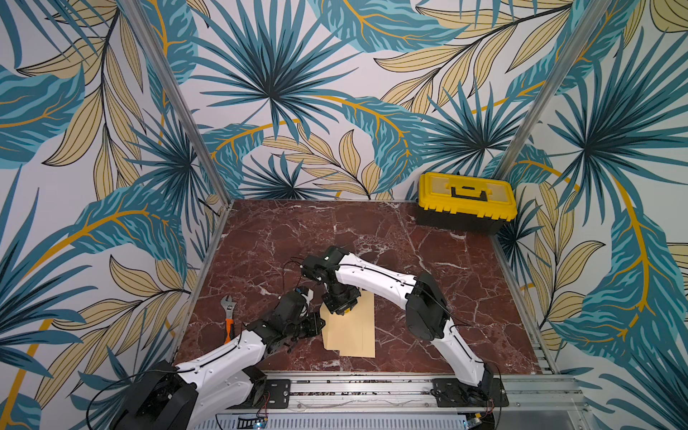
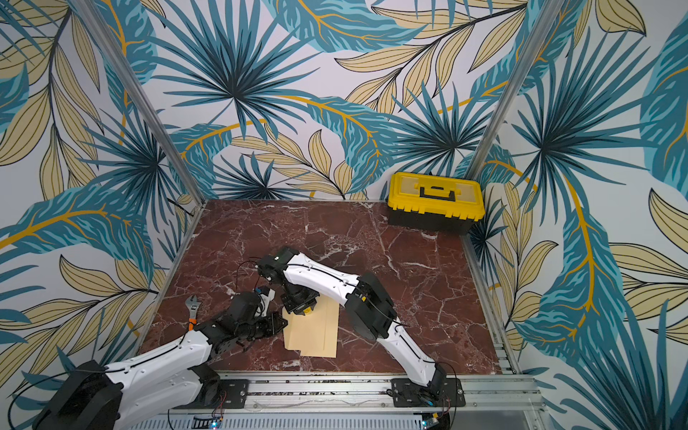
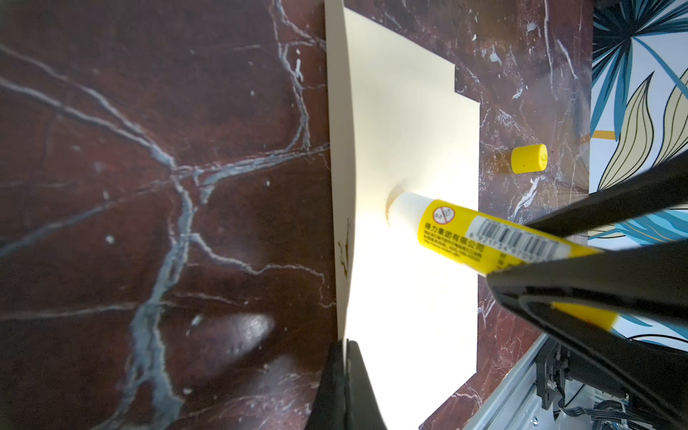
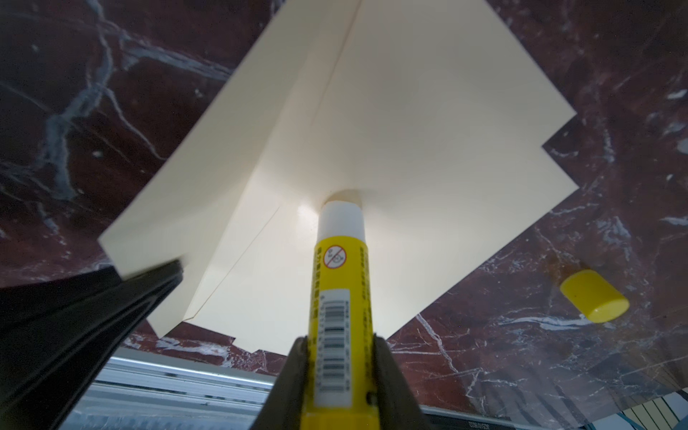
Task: Seal the envelope with a glue stick
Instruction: Apply the envelope at the center of the board, then seal the envelope at the center of the board.
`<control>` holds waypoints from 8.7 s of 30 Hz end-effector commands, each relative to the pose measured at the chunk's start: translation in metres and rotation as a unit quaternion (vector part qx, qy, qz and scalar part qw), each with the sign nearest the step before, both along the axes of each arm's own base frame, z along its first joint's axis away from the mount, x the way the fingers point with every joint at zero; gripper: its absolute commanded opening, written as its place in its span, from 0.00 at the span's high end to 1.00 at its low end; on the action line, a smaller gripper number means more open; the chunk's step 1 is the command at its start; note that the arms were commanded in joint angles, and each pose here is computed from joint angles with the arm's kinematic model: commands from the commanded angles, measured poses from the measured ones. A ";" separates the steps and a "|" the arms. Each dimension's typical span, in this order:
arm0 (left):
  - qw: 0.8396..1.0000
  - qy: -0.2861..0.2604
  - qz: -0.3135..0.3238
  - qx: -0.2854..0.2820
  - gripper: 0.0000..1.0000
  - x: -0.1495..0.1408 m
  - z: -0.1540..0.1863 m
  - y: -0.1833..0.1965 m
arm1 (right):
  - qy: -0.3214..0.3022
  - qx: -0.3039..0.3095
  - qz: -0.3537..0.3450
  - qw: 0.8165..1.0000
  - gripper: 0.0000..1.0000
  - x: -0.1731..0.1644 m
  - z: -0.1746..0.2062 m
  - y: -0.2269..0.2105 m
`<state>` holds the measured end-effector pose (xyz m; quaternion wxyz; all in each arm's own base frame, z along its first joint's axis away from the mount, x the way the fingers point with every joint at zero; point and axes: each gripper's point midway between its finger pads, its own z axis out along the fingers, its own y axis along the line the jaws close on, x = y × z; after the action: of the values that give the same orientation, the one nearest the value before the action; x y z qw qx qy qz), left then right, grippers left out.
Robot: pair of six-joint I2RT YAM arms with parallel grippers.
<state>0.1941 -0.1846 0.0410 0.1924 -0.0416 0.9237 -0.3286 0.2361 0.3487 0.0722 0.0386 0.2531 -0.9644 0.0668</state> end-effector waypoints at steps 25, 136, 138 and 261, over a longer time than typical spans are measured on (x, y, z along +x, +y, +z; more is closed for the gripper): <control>1.000 -0.003 -0.002 0.003 1.00 -0.003 -0.006 0.003 | 0.129 -0.012 0.005 0.992 1.00 -0.026 -0.023 0.000; 0.981 0.018 0.030 0.193 1.00 -0.001 0.031 0.059 | -0.090 0.181 -0.122 0.972 1.00 0.069 0.095 -0.013; 0.978 0.023 0.022 0.208 1.00 0.003 0.031 0.058 | -0.093 0.177 -0.126 0.972 1.00 0.068 0.097 -0.023; 0.984 0.083 -0.052 0.150 1.00 0.050 0.007 0.005 | -0.093 0.131 -0.175 0.971 1.00 0.031 0.091 -0.105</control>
<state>0.2451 -0.1800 0.0415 0.1003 -0.0013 0.9756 -0.1951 0.2715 0.2518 0.1570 -0.0687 0.0839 -0.9929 -0.0491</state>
